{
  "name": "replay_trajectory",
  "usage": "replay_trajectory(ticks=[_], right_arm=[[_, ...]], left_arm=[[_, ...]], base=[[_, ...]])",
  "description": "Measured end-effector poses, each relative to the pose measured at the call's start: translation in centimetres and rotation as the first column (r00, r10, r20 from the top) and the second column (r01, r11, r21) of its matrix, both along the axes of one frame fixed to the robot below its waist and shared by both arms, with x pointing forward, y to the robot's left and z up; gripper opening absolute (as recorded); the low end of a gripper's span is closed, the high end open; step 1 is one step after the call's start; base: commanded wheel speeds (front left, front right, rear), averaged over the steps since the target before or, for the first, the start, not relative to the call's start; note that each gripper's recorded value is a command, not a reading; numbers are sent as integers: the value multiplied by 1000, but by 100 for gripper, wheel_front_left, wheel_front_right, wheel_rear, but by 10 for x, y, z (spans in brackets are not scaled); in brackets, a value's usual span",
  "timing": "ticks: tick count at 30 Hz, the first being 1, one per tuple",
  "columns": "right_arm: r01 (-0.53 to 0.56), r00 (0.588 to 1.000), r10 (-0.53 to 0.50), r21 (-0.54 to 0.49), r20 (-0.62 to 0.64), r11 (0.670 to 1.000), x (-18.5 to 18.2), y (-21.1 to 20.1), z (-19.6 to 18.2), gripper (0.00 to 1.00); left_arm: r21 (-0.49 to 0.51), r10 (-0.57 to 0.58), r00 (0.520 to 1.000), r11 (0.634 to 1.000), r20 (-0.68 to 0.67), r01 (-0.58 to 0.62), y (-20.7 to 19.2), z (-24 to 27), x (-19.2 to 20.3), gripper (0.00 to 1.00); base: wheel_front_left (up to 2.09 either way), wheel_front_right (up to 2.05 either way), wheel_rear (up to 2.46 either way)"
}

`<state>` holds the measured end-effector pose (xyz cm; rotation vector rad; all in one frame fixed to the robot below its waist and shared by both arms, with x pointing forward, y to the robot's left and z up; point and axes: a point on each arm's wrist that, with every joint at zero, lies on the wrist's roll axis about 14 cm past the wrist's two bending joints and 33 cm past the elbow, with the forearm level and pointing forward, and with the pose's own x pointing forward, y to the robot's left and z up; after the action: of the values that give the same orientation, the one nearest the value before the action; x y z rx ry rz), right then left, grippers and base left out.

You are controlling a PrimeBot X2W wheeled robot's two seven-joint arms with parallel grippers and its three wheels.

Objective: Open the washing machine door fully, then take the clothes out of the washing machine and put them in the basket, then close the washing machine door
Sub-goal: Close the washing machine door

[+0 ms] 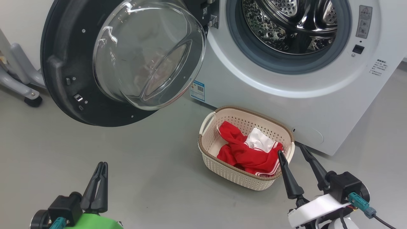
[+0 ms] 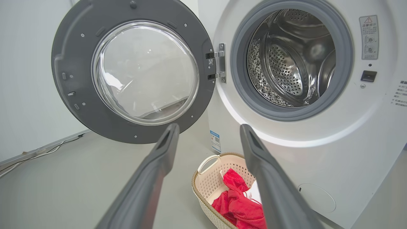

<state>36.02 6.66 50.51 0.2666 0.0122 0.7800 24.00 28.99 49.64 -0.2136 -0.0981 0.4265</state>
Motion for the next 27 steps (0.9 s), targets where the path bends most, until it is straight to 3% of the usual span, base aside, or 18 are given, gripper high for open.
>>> replay_trajectory(ticks=[12,15,24,27], right_arm=[[-21,999,20,-20,-27,1000,4,0,-16,100],[-21,999,20,-31,-40,999,8,-2,-22,100],[-27,998,22,-77,-59,997,25,-9,-40,100],[-27,997,21,-89,-68,996,32,-11,-47,100]], left_arm=[[31,37,999,999,8,-37,17,11,4,0],[83,43,999,996,16,-45,30,23,5,0],[290,72,985,950,159,-116,92,110,30,0],[312,110,969,933,222,-178,121,143,36,0]], base=[[0,0,0],[0,0,0],[0,0,0],[0,0,0]])
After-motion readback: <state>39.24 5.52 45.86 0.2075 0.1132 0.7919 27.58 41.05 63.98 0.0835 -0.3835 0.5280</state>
